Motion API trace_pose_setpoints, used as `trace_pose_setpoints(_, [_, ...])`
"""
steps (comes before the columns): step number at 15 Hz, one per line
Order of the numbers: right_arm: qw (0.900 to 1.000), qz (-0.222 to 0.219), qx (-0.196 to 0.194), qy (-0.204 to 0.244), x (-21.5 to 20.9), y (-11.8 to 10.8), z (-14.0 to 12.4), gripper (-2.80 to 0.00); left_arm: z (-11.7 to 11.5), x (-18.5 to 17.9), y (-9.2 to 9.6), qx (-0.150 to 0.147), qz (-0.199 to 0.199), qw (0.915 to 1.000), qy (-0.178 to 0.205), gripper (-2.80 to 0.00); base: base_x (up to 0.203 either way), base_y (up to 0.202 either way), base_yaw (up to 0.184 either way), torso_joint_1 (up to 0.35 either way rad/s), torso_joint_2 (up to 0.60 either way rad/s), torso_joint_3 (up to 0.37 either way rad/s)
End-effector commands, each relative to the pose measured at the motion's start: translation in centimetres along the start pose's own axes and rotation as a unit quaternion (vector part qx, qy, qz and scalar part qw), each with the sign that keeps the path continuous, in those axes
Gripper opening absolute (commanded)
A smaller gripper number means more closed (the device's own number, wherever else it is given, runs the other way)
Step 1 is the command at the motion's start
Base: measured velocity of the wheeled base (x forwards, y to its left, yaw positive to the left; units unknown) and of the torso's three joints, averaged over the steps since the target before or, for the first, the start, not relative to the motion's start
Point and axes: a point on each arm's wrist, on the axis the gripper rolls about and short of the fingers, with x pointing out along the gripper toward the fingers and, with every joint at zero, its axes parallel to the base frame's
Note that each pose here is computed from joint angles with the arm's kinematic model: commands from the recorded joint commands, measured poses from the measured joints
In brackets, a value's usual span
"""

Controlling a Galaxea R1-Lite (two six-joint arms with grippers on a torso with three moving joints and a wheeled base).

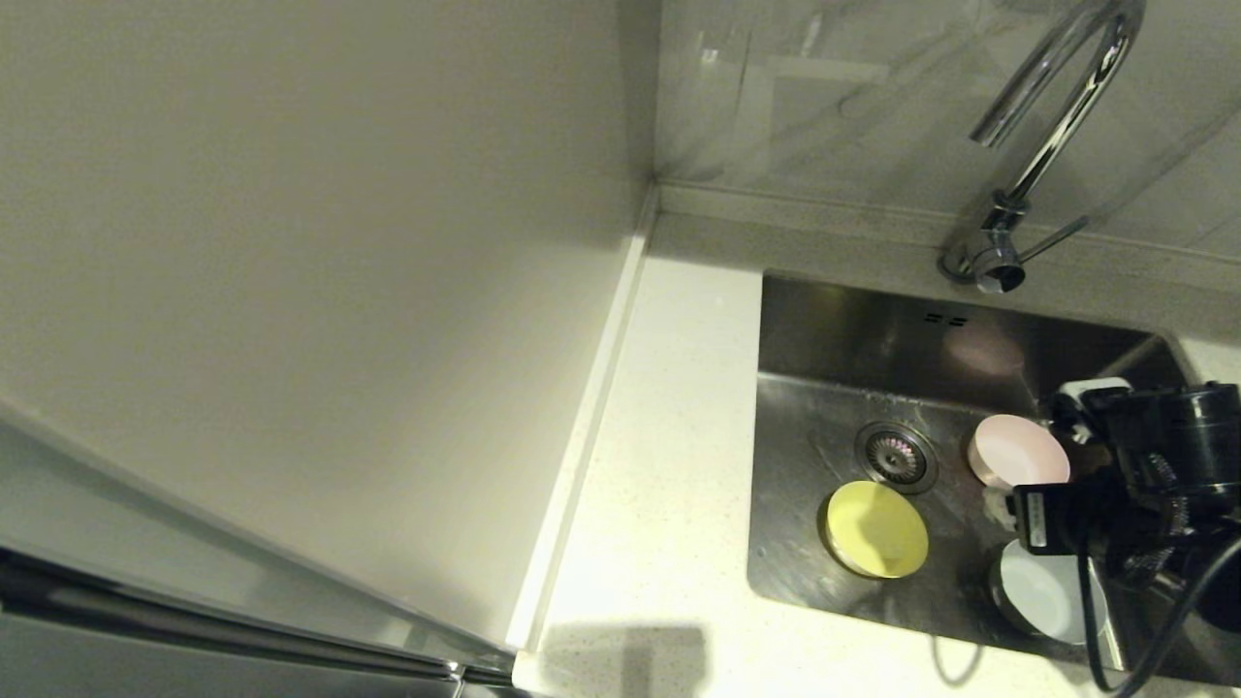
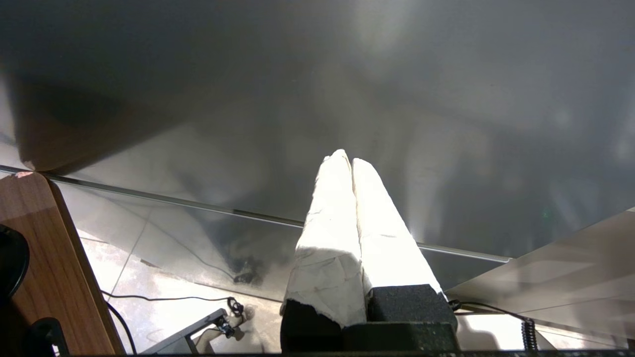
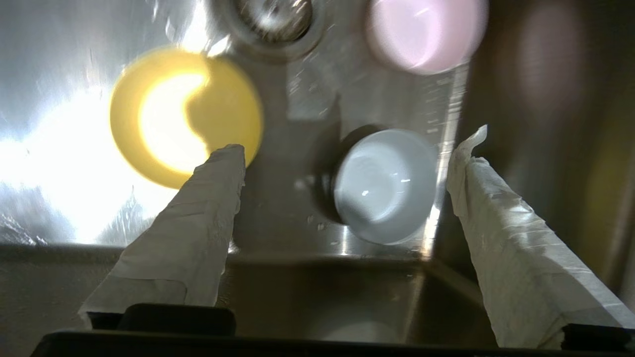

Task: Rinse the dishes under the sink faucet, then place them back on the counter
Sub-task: Turn on the faucet

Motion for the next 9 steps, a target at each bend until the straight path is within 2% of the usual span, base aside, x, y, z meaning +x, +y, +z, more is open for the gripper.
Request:
trace_pose_setpoints(1, [0.996,-0.006,0.046,-0.077,-4.6,-2.7,3.0,0.0,-0.1,0.0,0.0,0.0,0.0,1.0,0.001,-2.8,0.0,0.0,0.0,0.0,0.0,0.0])
trace_pose_setpoints(3, [0.993,-0.012,0.06,-0.101,-7.8,-4.2,5.5,0.0,-0.1,0.0,0.0,0.0,0.0,1.0,0.001,-2.8,0.0,0.0,0.0,0.0,0.0,0.0])
trace_pose_setpoints(4, [0.992,-0.016,0.064,-0.108,-9.2,-4.9,6.6,-2.8,-0.1,0.0,0.0,0.0,0.0,1.0,0.001,-2.8,0.0,0.0,0.0,0.0,0.0,0.0])
trace_pose_setpoints(7, [0.992,-0.022,0.064,-0.107,-11.7,-6.1,8.8,-2.8,-0.1,0.0,0.0,0.0,0.0,1.0,0.001,-2.8,0.0,0.0,0.0,0.0,0.0,0.0])
trace_pose_setpoints(9, [0.991,-0.02,0.066,-0.113,-11.1,-5.6,10.9,-2.8,-0.1,0.0,0.0,0.0,0.0,1.0,0.001,-2.8,0.0,0.0,0.0,0.0,0.0,0.0])
